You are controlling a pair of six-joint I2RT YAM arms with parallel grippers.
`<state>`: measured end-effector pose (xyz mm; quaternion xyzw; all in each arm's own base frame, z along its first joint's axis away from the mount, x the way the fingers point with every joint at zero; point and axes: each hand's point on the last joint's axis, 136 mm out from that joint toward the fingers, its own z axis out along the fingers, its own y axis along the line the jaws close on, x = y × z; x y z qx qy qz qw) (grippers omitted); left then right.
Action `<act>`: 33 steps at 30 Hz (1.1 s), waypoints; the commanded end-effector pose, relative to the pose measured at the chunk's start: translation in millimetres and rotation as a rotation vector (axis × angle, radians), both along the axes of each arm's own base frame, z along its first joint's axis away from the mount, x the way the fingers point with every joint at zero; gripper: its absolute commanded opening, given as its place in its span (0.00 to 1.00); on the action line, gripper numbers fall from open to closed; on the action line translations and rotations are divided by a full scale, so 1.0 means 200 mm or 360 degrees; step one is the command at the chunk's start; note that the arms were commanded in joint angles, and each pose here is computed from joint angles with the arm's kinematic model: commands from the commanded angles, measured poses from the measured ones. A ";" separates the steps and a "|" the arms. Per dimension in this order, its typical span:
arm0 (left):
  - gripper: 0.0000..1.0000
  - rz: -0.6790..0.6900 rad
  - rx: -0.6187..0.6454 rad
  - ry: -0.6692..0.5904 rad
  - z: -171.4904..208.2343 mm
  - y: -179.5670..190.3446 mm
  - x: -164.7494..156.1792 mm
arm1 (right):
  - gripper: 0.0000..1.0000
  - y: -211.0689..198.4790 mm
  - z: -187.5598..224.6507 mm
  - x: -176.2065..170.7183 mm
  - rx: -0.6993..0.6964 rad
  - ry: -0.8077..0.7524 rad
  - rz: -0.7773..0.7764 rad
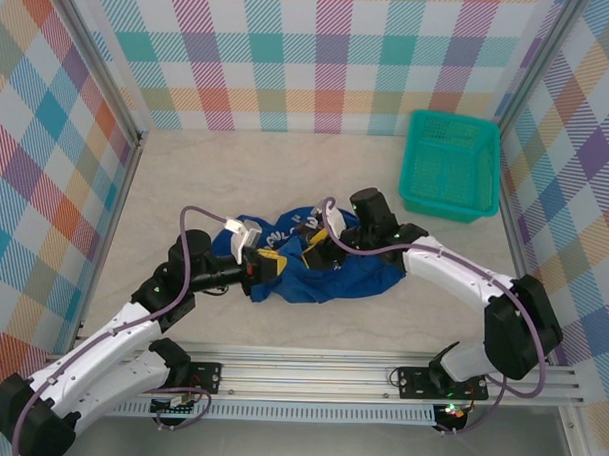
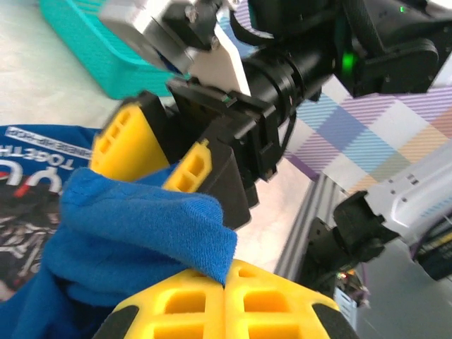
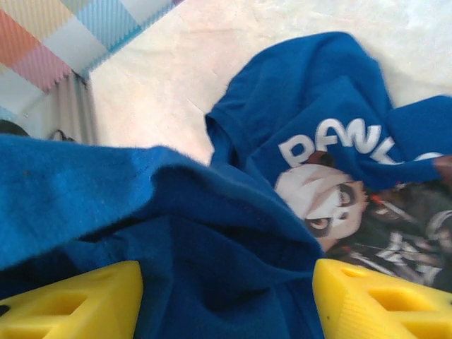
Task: Fold the inside-out t-shirt
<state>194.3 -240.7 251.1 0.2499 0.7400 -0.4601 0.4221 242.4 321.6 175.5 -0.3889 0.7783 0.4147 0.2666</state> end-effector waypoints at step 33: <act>0.50 0.0486 0.0935 0.0790 -0.80 0.20 0.06 | 0.00 0.07 -0.41 -0.46 -0.0143 -0.0059 0.0075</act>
